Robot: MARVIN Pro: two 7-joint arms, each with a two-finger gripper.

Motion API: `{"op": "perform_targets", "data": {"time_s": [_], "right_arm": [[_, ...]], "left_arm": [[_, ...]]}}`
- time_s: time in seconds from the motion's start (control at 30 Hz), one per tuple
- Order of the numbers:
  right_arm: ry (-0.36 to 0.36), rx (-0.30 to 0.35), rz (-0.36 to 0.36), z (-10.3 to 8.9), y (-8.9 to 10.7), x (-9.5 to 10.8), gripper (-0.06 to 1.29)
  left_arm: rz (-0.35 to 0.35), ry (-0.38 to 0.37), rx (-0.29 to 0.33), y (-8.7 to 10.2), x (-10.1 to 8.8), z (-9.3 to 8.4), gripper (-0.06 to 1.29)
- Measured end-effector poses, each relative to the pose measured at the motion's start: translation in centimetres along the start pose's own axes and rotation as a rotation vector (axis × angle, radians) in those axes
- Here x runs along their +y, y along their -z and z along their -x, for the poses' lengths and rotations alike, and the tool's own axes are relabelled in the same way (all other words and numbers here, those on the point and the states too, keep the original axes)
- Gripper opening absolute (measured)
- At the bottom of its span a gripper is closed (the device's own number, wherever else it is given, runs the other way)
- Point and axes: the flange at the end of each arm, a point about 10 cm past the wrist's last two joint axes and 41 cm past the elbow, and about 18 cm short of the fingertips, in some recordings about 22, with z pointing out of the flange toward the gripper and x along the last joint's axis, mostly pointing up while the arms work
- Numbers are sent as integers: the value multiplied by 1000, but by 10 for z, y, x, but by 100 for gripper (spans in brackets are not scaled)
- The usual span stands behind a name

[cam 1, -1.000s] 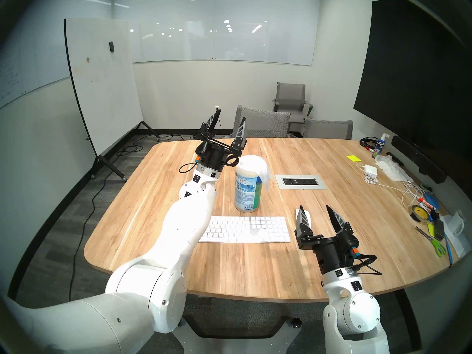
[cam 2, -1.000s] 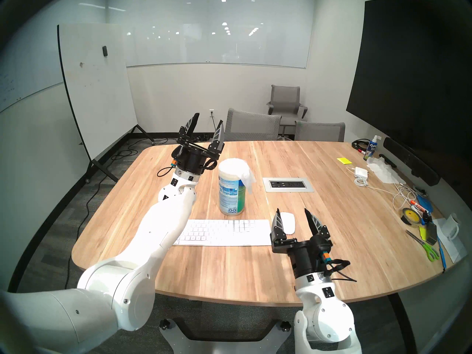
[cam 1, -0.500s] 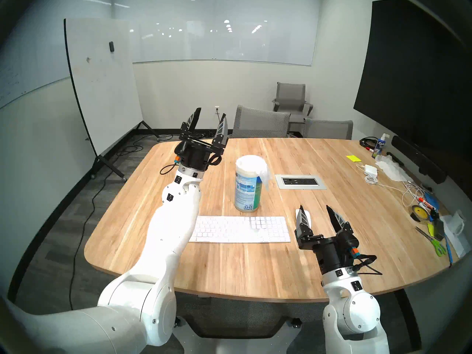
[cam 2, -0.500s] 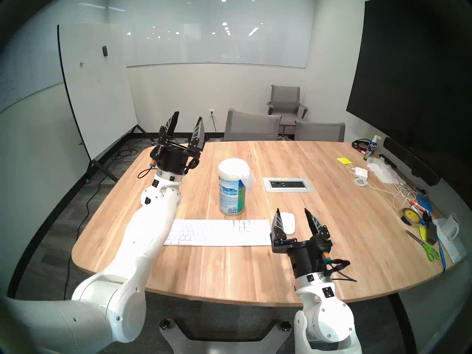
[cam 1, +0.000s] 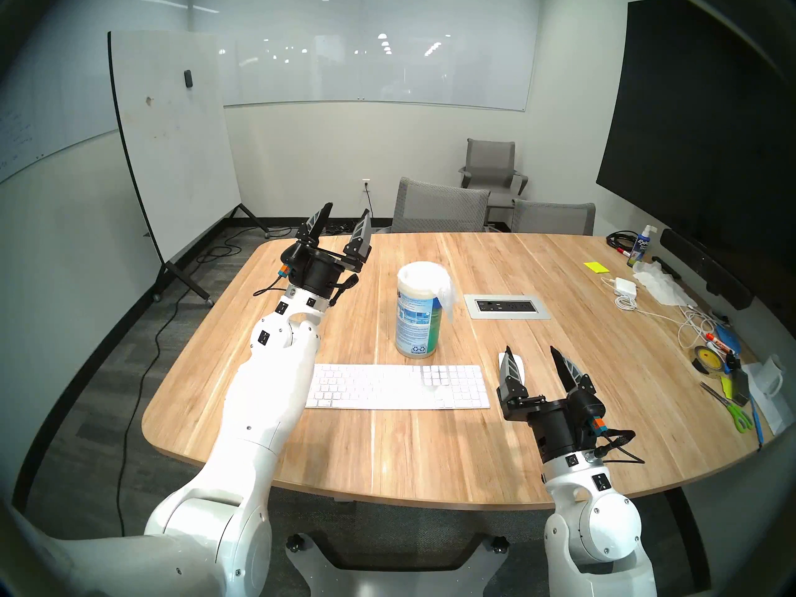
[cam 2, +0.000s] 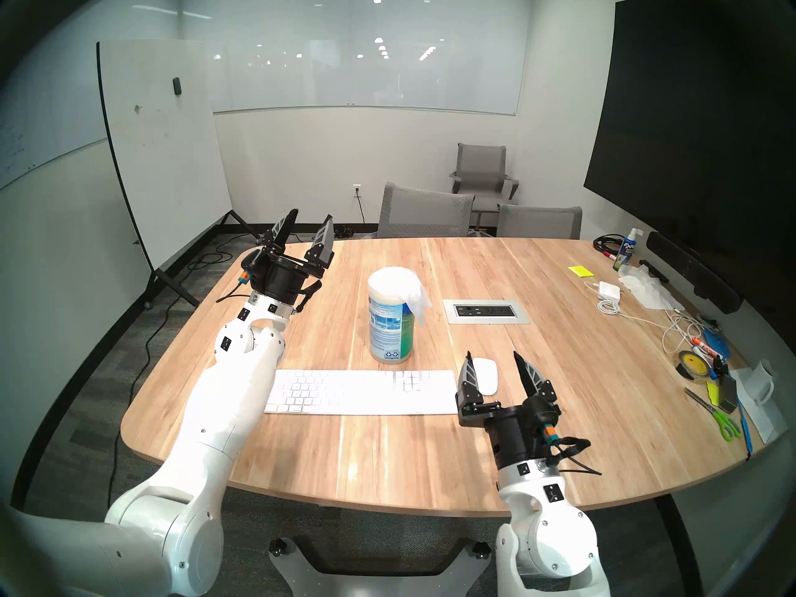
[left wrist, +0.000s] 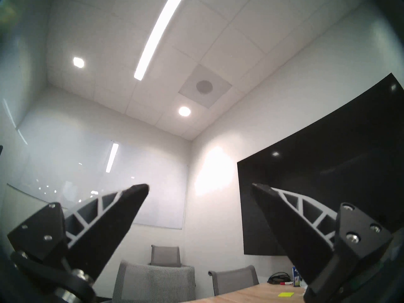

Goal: Wipe the keyboards and mice with a disinfecting wipe, then set the wipe down

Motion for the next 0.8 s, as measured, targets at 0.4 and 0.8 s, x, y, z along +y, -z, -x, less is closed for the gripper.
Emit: {"op": "perform_targets", "data": {"time_s": [0.4, 0.8], "right_arm": [[0, 1, 0, 0, 0, 0, 123], [0, 1, 0, 0, 0, 0, 123]], "left_arm": [[139, -69, -264, 14, -7, 36, 127], [245, -162, -211, 6, -6, 25, 127]]}}
